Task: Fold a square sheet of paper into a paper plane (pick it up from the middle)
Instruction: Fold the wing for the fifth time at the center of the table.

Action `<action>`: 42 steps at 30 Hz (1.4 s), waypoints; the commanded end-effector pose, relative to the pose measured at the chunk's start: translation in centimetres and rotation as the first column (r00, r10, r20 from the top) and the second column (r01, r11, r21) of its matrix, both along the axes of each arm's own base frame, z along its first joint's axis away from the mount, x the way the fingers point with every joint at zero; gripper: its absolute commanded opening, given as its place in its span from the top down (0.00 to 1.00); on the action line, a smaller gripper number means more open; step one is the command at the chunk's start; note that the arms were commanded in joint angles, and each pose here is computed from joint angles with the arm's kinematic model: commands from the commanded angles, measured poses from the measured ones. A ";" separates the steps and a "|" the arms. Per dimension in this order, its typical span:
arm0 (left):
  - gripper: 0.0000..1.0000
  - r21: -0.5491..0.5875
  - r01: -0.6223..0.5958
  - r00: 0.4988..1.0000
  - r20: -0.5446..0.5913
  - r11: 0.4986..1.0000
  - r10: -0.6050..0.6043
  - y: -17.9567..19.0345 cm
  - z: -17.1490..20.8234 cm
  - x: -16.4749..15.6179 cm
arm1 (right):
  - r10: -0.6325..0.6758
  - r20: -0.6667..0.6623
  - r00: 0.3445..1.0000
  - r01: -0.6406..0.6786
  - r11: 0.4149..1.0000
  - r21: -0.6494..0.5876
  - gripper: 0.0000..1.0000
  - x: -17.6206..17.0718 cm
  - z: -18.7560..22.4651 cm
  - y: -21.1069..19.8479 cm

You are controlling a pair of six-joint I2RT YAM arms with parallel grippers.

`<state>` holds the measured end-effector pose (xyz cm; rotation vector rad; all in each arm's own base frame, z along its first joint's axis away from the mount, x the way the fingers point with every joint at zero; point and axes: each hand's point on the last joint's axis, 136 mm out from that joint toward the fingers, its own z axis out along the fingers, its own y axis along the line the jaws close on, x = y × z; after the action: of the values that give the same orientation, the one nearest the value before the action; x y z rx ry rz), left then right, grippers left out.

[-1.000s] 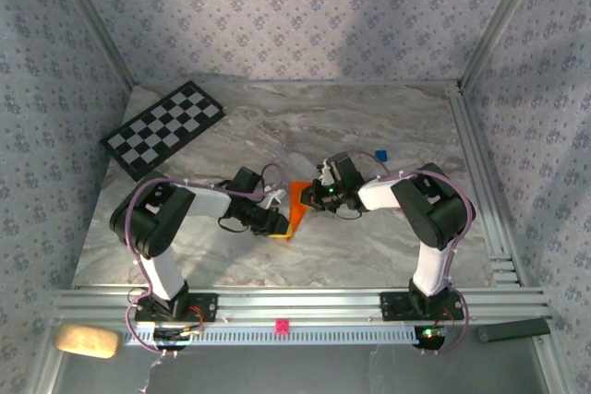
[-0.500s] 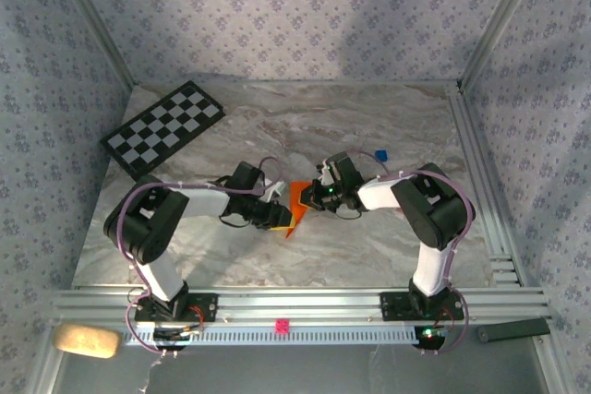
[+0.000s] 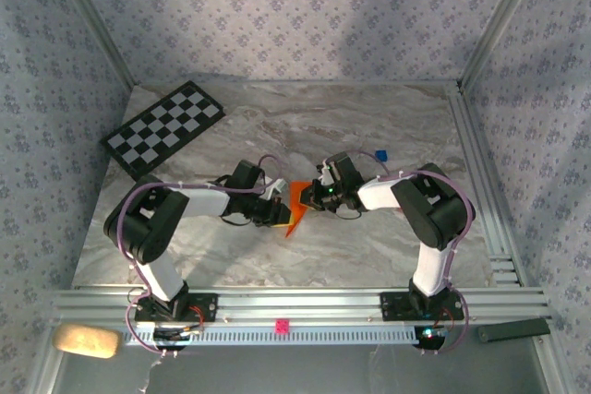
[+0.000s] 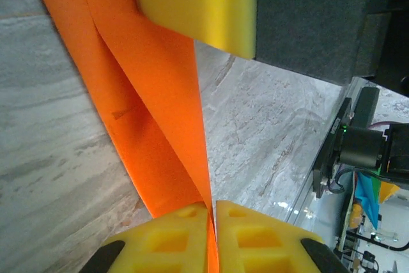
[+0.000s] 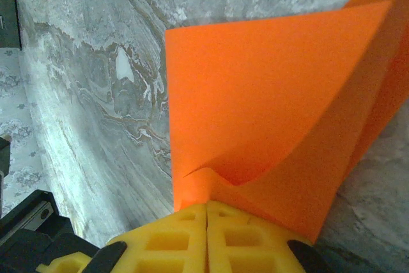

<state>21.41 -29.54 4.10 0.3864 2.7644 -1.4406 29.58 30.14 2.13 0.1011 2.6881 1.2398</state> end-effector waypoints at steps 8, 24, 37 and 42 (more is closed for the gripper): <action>1.00 -0.011 0.083 0.992 -0.091 0.996 -0.084 0.1 -1.2 -2.2 | -0.013 -0.078 0.997 0.002 0.990 -0.139 0.92 -1.9 -4.3 -1.6; 0.99 -0.022 0.122 0.980 -0.155 0.992 -0.124 0.2 -1.8 -3.5 | -0.029 -0.095 0.995 0.012 0.985 -0.172 0.92 -2.2 -5.1 -2.1; 0.91 -0.059 0.159 0.973 -0.157 0.985 -0.167 -0.3 -1.0 -4.3 | -0.032 -0.103 0.994 0.012 0.982 -0.187 0.92 -2.4 -5.5 -2.2; 0.90 -0.054 0.182 0.966 -0.179 0.982 -0.189 -0.2 -1.6 -5.1 | -0.032 -0.108 0.994 0.011 0.981 -0.193 0.92 -2.6 -5.7 -2.3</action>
<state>18.06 -30.06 2.86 0.5185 2.8615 -1.5838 29.53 30.24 2.04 0.0984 2.6878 1.2270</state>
